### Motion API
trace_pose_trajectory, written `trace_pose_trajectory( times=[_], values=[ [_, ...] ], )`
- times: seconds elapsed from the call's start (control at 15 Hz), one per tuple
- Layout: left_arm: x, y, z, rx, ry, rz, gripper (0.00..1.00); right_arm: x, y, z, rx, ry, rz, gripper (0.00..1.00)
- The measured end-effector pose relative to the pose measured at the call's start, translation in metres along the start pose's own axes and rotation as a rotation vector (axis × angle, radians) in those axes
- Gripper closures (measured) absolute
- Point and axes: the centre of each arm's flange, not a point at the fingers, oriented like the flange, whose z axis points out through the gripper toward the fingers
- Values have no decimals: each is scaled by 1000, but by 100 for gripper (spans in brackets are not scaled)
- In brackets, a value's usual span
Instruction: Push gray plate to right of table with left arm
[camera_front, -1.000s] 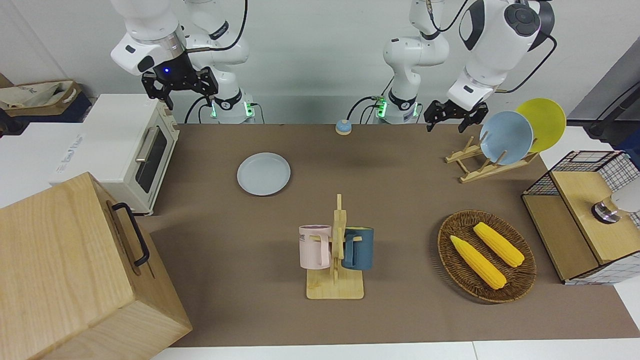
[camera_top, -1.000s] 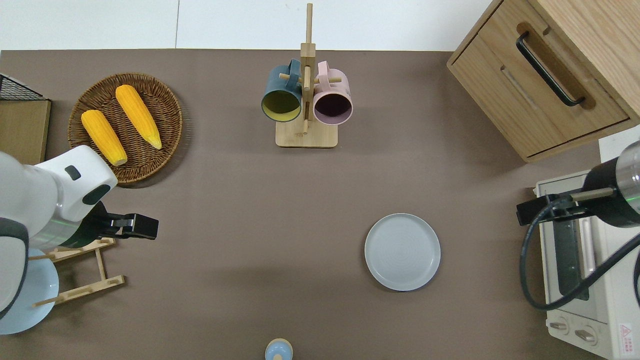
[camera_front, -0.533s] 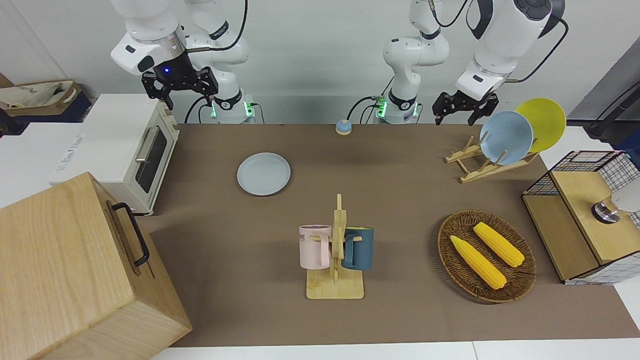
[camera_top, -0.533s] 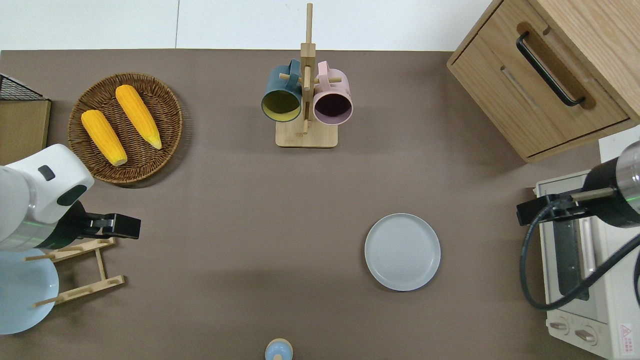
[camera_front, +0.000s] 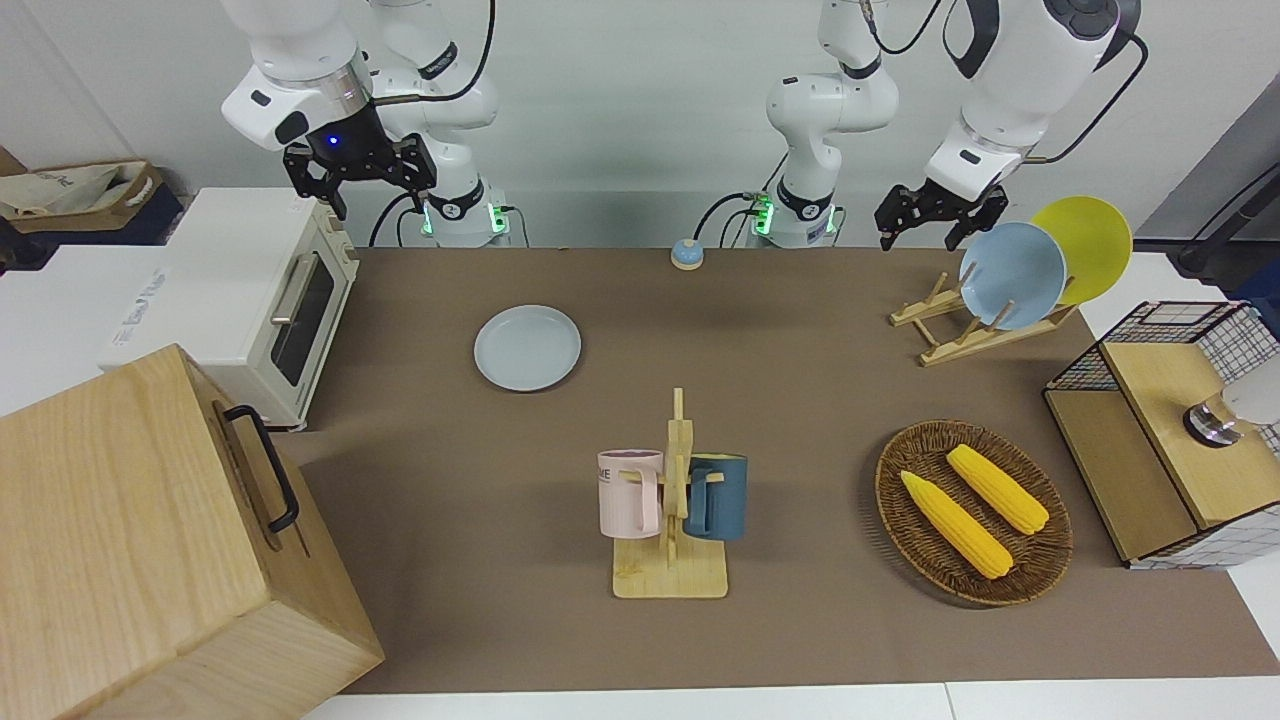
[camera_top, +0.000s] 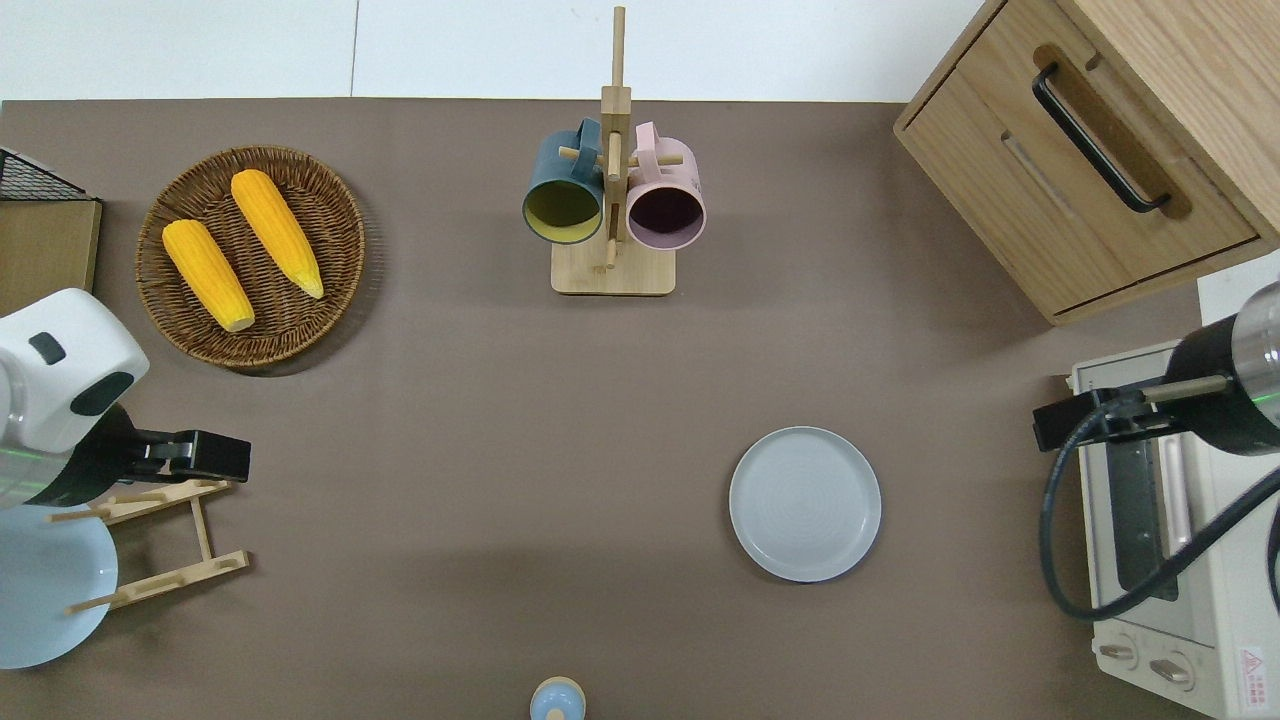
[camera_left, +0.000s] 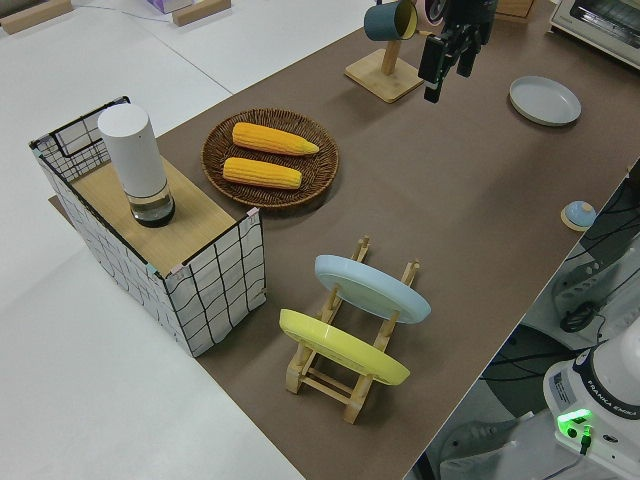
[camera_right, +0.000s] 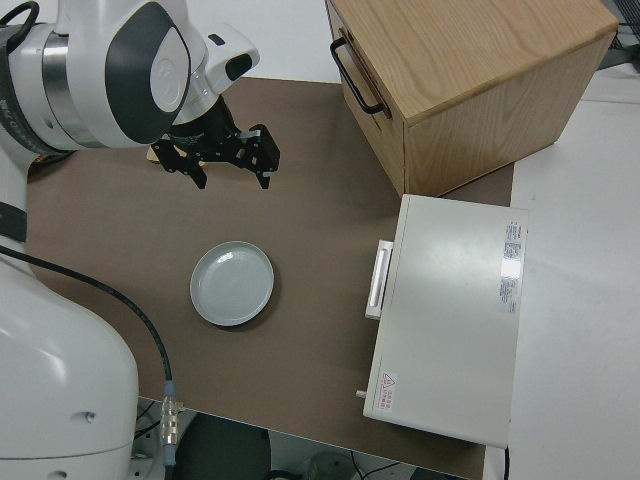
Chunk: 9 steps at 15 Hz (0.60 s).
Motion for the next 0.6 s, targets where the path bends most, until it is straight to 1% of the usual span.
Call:
trace_pose_trajectory(
  times=[0.13, 0.4, 0.47, 0.6],
  values=[
    [1, 0, -2, 0, 8, 0, 0, 0, 0, 0, 0, 0, 0, 1],
    [7, 1, -20, -2, 91, 2, 0, 0, 0, 0, 0, 0, 0, 1],
    [8, 2, -22, -2, 103, 4, 0, 0, 0, 0, 0, 0, 0, 1],
    [8, 4, -22, -1, 107, 7, 0, 0, 0, 0, 0, 0, 0, 1]
  ],
)
